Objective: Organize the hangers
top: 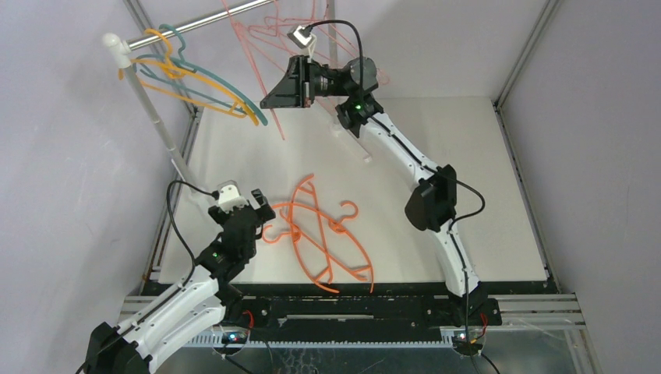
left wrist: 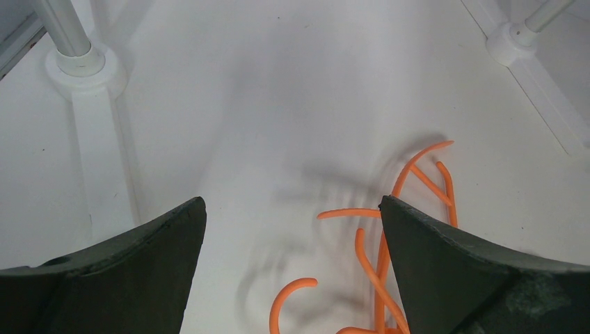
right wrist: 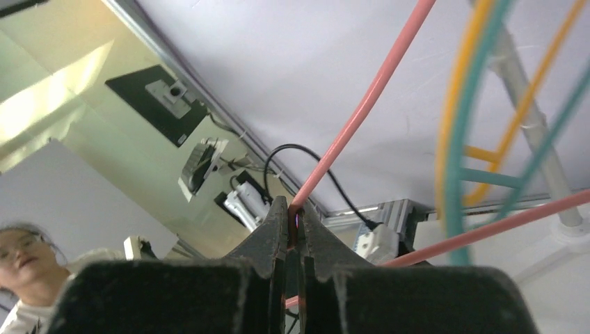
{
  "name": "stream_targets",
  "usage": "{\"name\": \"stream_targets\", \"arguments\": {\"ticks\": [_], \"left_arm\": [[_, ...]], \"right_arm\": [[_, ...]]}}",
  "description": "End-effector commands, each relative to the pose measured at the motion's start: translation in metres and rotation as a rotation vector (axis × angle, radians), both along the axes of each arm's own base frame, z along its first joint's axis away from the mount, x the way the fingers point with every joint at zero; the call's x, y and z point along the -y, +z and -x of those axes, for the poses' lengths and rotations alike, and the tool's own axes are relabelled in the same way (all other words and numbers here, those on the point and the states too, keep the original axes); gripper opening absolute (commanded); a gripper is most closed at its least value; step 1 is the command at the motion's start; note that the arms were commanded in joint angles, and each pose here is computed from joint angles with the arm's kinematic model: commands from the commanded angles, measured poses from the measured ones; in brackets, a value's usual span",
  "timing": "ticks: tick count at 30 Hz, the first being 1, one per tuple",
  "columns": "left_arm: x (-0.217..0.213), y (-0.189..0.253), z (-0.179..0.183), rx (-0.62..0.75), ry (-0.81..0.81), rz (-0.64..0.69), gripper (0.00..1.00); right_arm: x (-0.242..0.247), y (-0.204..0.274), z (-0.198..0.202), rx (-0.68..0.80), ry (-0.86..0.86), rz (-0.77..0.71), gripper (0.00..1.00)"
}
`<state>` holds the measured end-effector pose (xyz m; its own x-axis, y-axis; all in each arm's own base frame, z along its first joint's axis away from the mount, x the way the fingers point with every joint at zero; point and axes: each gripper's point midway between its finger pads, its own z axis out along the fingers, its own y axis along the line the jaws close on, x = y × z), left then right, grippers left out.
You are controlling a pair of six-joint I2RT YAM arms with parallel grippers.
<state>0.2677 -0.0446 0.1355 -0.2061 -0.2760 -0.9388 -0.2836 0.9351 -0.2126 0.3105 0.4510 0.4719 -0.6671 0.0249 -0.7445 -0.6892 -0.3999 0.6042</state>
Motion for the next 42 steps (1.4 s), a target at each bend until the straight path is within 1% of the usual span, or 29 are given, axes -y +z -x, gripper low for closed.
{"name": "stream_targets", "arguments": {"ticks": [1,6,10,17,25,30,32,33,34,35,36,37,38,39,42], "left_arm": [[-0.001,0.016,-0.004,0.045,0.015,0.024,1.00],[0.001,0.017,-0.004,0.046,0.008,0.029,0.99],[0.000,0.018,-0.004,0.049,0.010,0.029,1.00],[-0.001,0.017,-0.003,0.049,0.013,0.028,0.99],[0.000,0.015,-0.004,0.041,0.013,0.023,0.99],[0.001,0.014,-0.005,0.035,0.012,0.020,1.00],[0.001,0.014,-0.005,0.035,0.012,0.020,0.99],[0.001,0.014,-0.005,0.036,0.012,0.020,0.99],[0.001,0.014,-0.005,0.035,0.011,0.019,0.99],[0.001,0.014,-0.005,0.036,0.013,0.018,1.00],[0.001,0.014,-0.005,0.035,0.013,0.018,0.99],[0.000,0.014,-0.005,0.036,0.012,0.017,0.99],[0.001,0.015,-0.005,0.037,0.012,0.019,0.99],[0.001,0.014,-0.005,0.037,0.012,0.019,0.99],[0.001,0.013,-0.006,0.033,0.012,0.016,0.99]], "right_arm": [[0.005,0.016,-0.026,-0.019,-0.091,-0.076,0.00],[0.001,-0.006,-0.066,-0.075,-0.206,-0.067,0.00],[0.003,-0.023,-0.087,-0.110,-0.265,-0.056,0.00],[0.032,-0.037,-0.121,-0.157,-0.430,-0.041,0.00],[0.082,-0.037,-0.146,-0.198,-0.543,-0.093,0.00],[0.093,-0.034,-0.147,-0.195,-0.527,-0.097,0.01],[0.095,-0.035,-0.146,-0.192,-0.518,-0.098,0.07],[0.096,-0.037,-0.147,-0.189,-0.529,-0.095,0.11],[0.097,-0.039,-0.146,-0.184,-0.541,-0.088,0.19],[0.098,-0.041,-0.146,-0.175,-0.553,-0.080,0.36],[0.099,-0.041,-0.144,-0.160,-0.563,-0.073,0.61],[0.101,-0.038,-0.140,-0.142,-0.571,-0.068,0.78],[0.102,-0.037,-0.137,-0.131,-0.575,-0.061,0.90],[0.103,-0.037,-0.135,-0.120,-0.579,-0.057,0.98],[0.109,-0.034,-0.127,-0.100,-0.598,-0.045,1.00]]}}
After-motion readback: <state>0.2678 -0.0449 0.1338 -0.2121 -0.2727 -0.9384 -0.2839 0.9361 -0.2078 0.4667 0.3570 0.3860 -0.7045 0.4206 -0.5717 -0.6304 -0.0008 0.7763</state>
